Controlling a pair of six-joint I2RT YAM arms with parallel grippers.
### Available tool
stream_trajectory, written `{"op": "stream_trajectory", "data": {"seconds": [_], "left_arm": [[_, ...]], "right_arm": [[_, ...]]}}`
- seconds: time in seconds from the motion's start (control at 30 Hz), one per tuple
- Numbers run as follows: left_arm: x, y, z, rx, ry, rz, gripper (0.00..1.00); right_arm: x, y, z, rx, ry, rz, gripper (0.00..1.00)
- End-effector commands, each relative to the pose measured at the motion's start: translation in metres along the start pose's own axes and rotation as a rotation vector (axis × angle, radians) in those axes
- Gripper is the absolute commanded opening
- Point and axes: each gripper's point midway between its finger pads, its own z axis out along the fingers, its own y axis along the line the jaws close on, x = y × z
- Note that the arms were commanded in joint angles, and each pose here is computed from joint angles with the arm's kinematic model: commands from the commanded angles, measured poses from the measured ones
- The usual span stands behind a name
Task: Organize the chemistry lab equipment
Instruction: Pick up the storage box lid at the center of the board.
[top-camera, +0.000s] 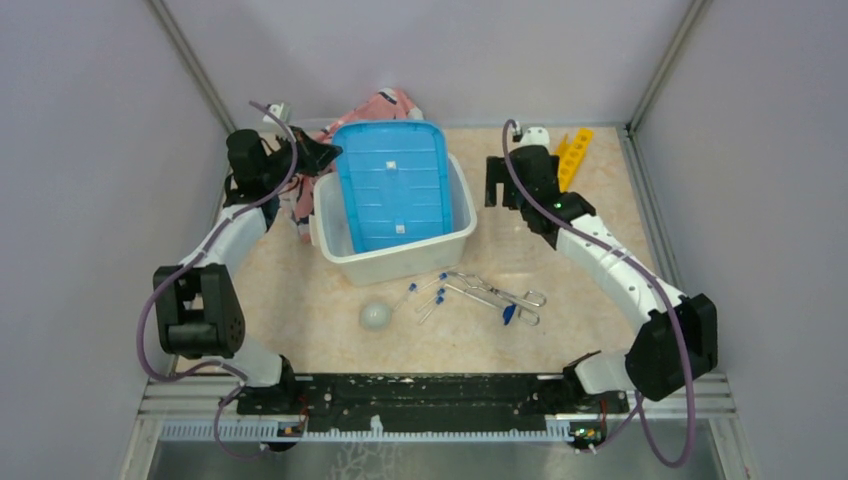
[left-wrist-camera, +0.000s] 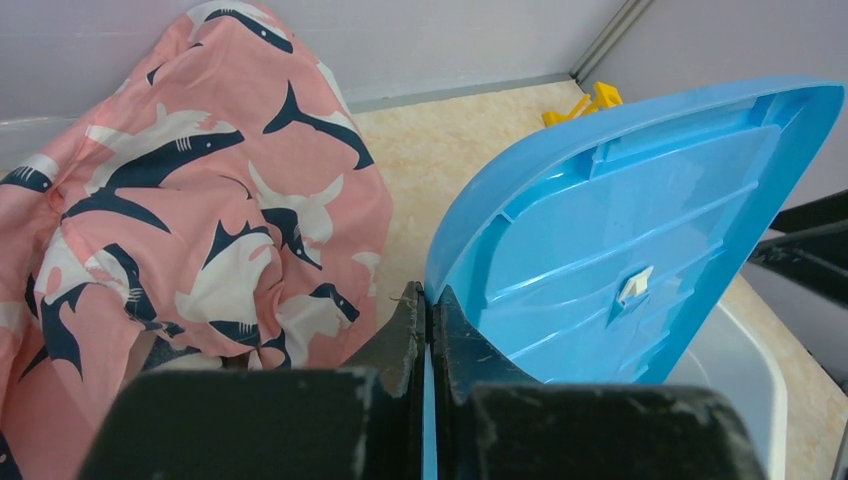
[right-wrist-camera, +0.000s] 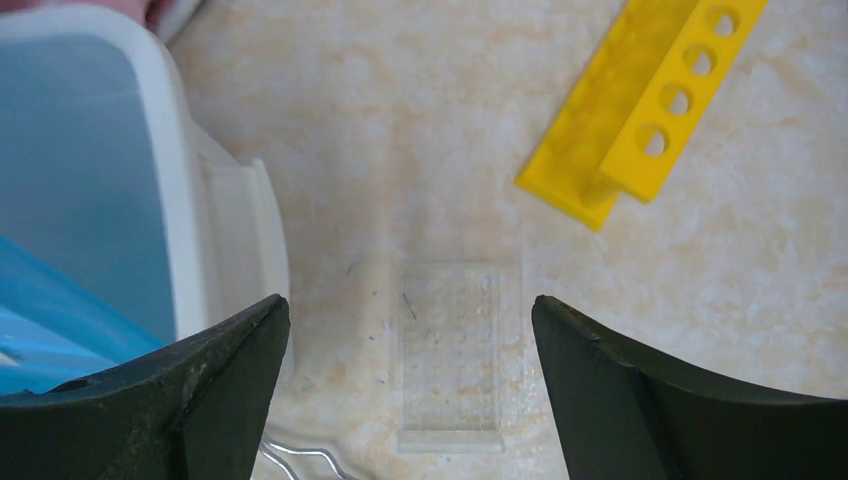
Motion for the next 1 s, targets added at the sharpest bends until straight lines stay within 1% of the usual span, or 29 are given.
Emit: {"op": "stream_trajectory", "data": {"seconds": [0.0,0.17,0.27,0.57,0.77,0.97], "left_arm": [[-0.015,-0.023,-0.008,0.061,-0.04,0.017,0.0],[-0.017,-0.023,-0.009,0.059,-0.049,0.019,0.0],[-0.018,-0.023,-0.009,0.06,-0.052,0.015,0.0],[-0.019,-0.024,-0.008,0.063,-0.056,0.014,0.0],[-0.022,-0.028,-0.009,0.081,-0.06,0.02,0.0],[-0.024,-0.033,-0.009,0.107,-0.06,0.03,0.0]], "right_arm": [[-0.065,0.017,-0.026,-0.071,-0.168,0.038,0.9],[-0.08,0.053,-0.045,-0.211,-0.232,-0.023,0.88],[-0.082,0.077,-0.053,-0.345,-0.26,-0.039,0.88],[-0.09,0.117,-0.064,-0.566,-0.303,-0.082,0.88],[-0.092,0.135,-0.057,-0.644,-0.31,-0.113,0.88],[-0.094,0.149,-0.035,-0.673,-0.324,-0.141,0.88]]}}
